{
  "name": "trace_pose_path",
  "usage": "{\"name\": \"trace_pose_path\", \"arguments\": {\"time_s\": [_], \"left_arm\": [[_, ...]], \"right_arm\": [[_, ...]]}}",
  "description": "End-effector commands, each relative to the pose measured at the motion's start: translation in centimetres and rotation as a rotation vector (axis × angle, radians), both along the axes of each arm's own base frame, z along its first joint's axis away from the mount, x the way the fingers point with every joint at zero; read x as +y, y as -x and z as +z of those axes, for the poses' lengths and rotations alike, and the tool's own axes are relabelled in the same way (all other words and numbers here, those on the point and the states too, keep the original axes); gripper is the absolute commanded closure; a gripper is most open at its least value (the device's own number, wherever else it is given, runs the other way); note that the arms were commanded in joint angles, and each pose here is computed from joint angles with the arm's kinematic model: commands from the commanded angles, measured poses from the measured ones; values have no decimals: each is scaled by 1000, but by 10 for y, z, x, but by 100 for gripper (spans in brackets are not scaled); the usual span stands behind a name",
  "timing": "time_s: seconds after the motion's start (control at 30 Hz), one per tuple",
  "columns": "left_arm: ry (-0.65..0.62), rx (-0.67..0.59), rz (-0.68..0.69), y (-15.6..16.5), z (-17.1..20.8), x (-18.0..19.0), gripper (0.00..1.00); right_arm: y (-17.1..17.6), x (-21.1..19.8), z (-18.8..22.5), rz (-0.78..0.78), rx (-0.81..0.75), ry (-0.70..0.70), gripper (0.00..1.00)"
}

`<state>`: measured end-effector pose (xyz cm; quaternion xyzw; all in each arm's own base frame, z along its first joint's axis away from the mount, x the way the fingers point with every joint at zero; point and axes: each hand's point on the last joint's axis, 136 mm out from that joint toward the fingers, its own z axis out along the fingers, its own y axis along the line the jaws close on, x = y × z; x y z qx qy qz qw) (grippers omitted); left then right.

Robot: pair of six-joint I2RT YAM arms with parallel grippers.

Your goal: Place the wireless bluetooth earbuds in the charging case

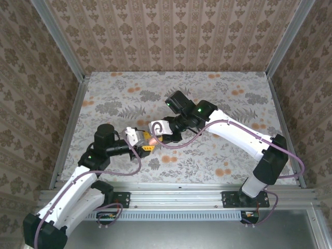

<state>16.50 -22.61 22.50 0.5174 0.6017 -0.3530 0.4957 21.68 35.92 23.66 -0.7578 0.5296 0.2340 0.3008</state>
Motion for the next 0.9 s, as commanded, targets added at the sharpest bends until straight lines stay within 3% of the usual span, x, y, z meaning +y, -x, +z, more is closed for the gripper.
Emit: {"name": "trace_pose_path", "arguments": {"time_s": [0.0,0.13,0.37,0.57,0.73,0.87], "left_arm": [[25,-37,-35,4,15,-4,55],[27,-38,-37,4,15,-4,66],[25,-37,-38,4,14,-4,67],[15,-43,-28,3,13,-3,84],[22,-49,-24,3,16,-2,88],[33,-45,-28,3,16,-4,89]], "right_arm": [[2,11,14,17,8,-52,88],[2,13,15,20,8,-59,88],[2,16,17,24,14,-71,88],[1,17,20,18,9,-78,87],[-7,18,22,-47,12,-123,60],[-12,16,17,-75,25,-128,55]]}}
